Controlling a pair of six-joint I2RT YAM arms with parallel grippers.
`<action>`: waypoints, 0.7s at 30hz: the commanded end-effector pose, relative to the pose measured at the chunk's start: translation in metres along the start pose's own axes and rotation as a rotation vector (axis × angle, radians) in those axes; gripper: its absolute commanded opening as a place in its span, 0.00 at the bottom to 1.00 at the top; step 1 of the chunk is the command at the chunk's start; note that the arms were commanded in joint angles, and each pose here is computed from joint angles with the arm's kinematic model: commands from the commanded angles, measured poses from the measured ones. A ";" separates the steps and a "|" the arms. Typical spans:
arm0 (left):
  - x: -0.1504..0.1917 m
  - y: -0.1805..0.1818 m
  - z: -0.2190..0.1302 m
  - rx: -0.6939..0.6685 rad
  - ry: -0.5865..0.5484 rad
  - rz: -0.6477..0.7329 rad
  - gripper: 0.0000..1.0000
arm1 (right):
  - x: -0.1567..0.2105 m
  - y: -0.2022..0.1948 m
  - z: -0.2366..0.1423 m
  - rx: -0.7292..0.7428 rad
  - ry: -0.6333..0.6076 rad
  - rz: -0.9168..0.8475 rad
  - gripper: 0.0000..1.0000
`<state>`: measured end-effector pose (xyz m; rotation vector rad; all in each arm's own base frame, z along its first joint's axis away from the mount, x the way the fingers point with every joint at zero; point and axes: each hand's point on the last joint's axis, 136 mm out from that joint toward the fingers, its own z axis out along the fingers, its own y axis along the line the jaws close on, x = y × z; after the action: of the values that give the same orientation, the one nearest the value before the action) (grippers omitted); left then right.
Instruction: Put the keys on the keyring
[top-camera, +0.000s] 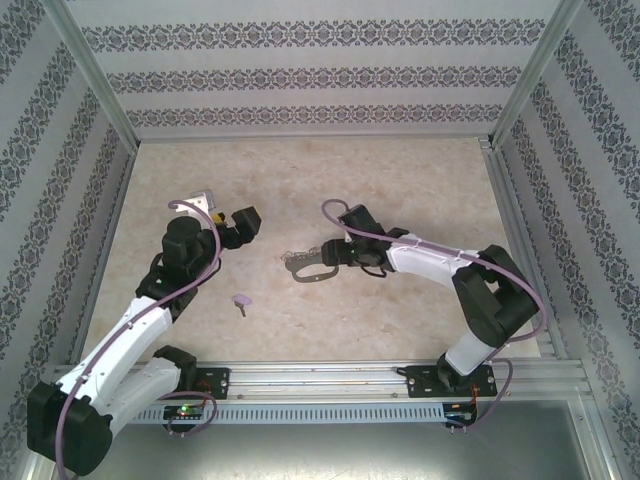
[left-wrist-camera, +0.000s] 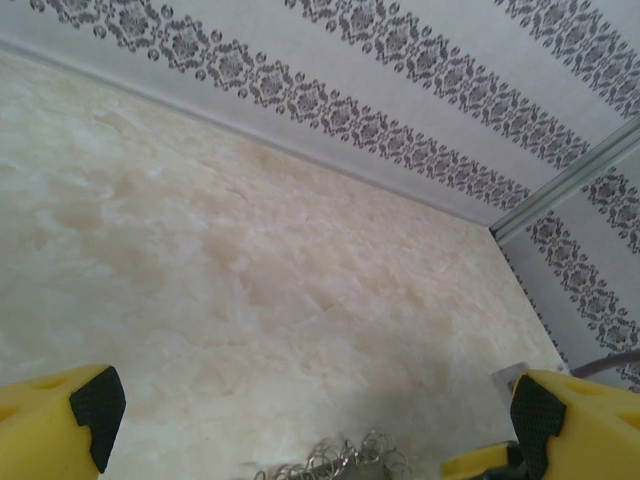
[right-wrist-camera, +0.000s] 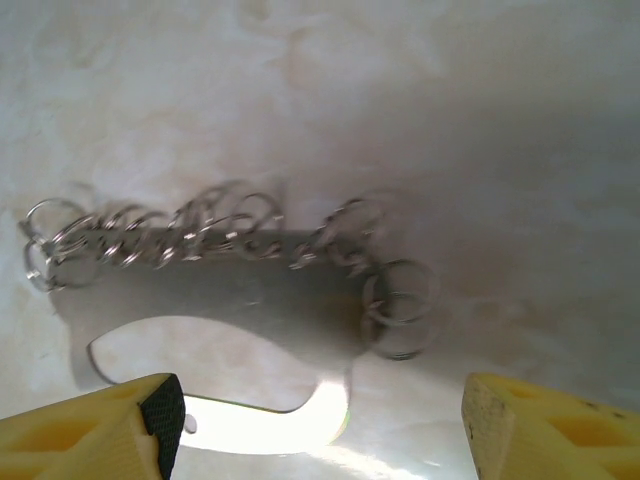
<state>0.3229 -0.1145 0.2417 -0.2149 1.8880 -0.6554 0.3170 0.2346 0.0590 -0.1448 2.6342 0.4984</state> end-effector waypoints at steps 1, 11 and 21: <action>0.016 -0.003 0.003 0.020 0.070 -0.008 1.00 | -0.006 -0.015 -0.011 0.015 -0.054 0.011 0.75; 0.076 -0.009 0.028 0.016 0.242 0.001 1.00 | -0.027 -0.057 -0.054 0.169 -0.256 0.068 0.98; 0.105 -0.008 0.045 -0.013 0.270 -0.007 1.00 | -0.019 -0.004 -0.044 -0.105 -0.155 -0.022 0.91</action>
<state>0.3122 -0.1826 0.1382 -0.1116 2.2190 -0.7051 0.3279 0.1847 0.1050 -0.0243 2.4374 0.5046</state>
